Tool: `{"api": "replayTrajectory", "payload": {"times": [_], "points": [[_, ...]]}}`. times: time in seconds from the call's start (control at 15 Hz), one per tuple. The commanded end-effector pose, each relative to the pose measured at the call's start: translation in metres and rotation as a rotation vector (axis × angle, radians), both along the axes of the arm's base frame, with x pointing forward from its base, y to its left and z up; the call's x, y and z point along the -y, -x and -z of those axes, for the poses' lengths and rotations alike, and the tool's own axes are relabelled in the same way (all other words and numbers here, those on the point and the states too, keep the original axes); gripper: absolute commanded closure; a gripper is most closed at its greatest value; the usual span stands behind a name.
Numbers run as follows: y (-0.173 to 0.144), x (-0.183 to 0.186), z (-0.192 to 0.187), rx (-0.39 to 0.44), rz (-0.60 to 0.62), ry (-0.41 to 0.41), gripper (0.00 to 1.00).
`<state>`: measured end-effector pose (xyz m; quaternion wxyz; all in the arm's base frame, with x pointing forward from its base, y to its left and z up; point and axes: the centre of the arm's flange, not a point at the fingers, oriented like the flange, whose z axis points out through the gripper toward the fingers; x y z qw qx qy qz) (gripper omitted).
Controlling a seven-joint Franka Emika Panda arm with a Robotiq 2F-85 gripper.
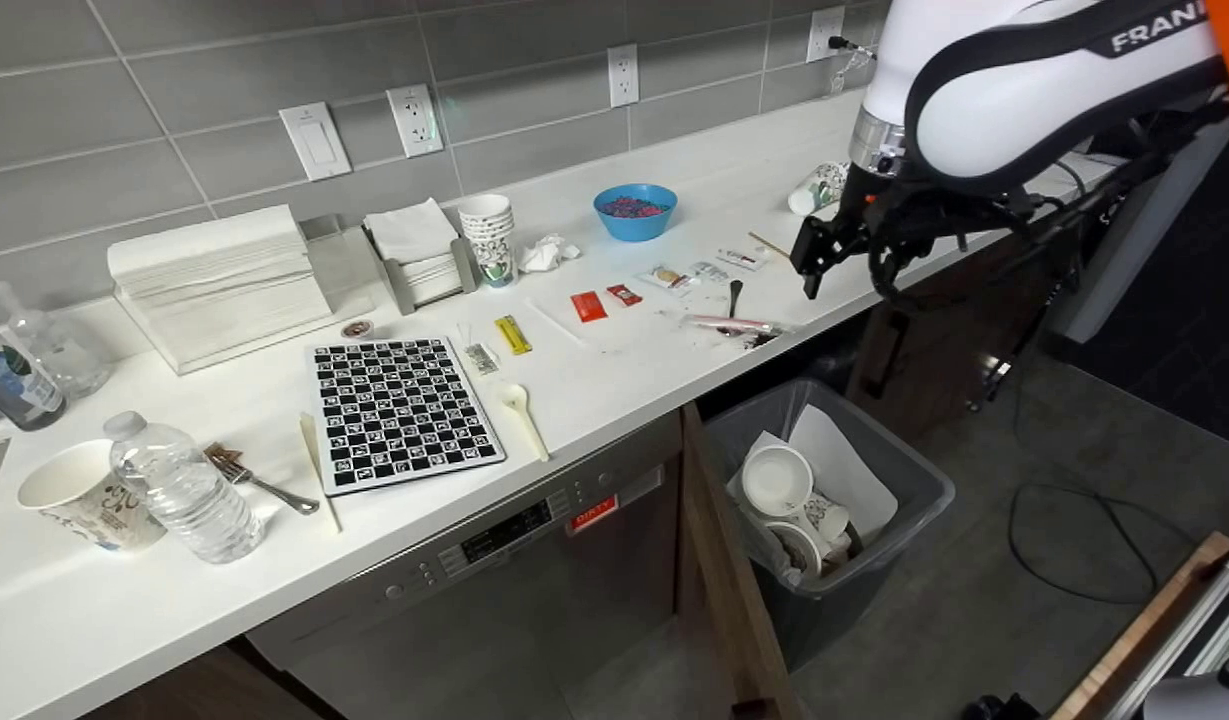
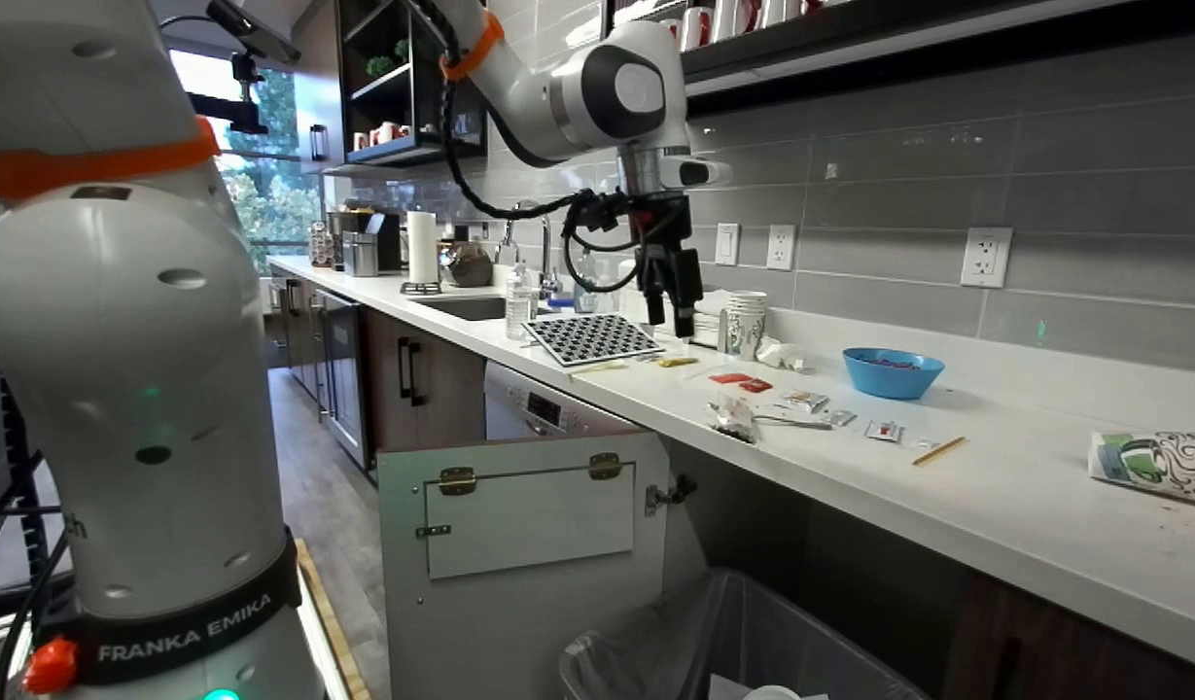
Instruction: Pick up the spoon and then throw the object on it in the bin
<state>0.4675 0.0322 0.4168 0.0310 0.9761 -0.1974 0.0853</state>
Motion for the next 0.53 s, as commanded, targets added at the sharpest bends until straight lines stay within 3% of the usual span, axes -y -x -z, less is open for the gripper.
{"api": "replayTrajectory", "payload": {"times": [0.0,0.4,0.47], "points": [[-0.065,0.001,0.020,0.005,0.197,-0.054,0.00],[-0.135,-0.010,0.043,0.014,0.460,-0.112,0.00],[-0.101,0.000,0.035,0.011,0.397,-0.109,0.00]]}}
